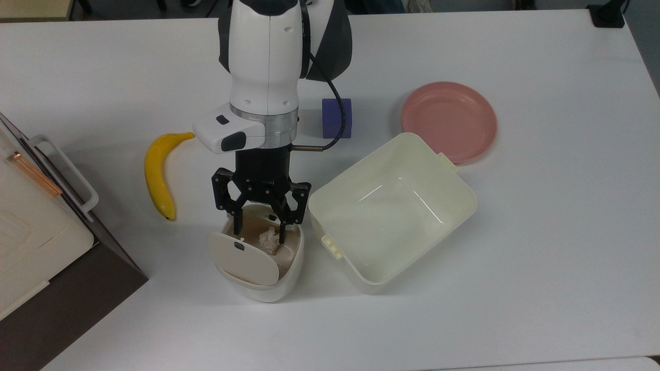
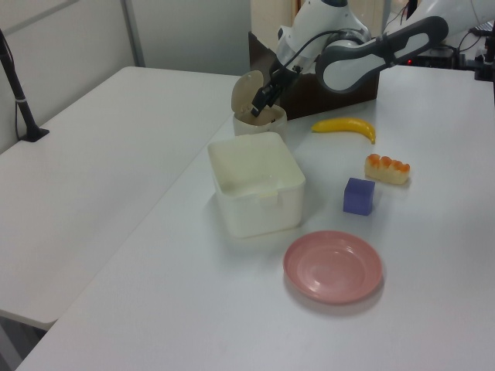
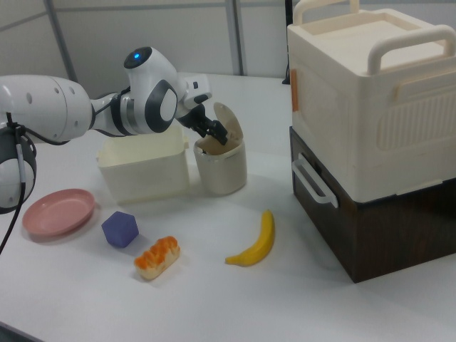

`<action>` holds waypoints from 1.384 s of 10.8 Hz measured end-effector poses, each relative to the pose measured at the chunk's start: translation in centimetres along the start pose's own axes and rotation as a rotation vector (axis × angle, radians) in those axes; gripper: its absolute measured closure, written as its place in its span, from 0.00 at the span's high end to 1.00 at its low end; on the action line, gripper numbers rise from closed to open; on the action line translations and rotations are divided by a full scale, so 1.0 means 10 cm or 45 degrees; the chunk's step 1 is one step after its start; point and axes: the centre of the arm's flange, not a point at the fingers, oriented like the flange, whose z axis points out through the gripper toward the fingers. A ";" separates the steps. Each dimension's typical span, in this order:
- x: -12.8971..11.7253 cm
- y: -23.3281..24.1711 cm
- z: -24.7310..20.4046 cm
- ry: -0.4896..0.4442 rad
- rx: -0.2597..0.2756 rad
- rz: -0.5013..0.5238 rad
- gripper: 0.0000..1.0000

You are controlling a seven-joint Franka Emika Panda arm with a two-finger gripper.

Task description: Grab it up and put it in the trash

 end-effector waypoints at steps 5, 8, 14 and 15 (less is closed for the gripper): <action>0.27 0.38 -0.45 0.018 -0.057 0.061 1.00; 0.29 0.68 -1.34 -0.240 -0.171 0.148 1.00; -0.06 0.85 -2.93 -0.535 -0.052 0.093 1.00; -0.12 0.91 -2.98 -0.542 -0.036 0.042 1.00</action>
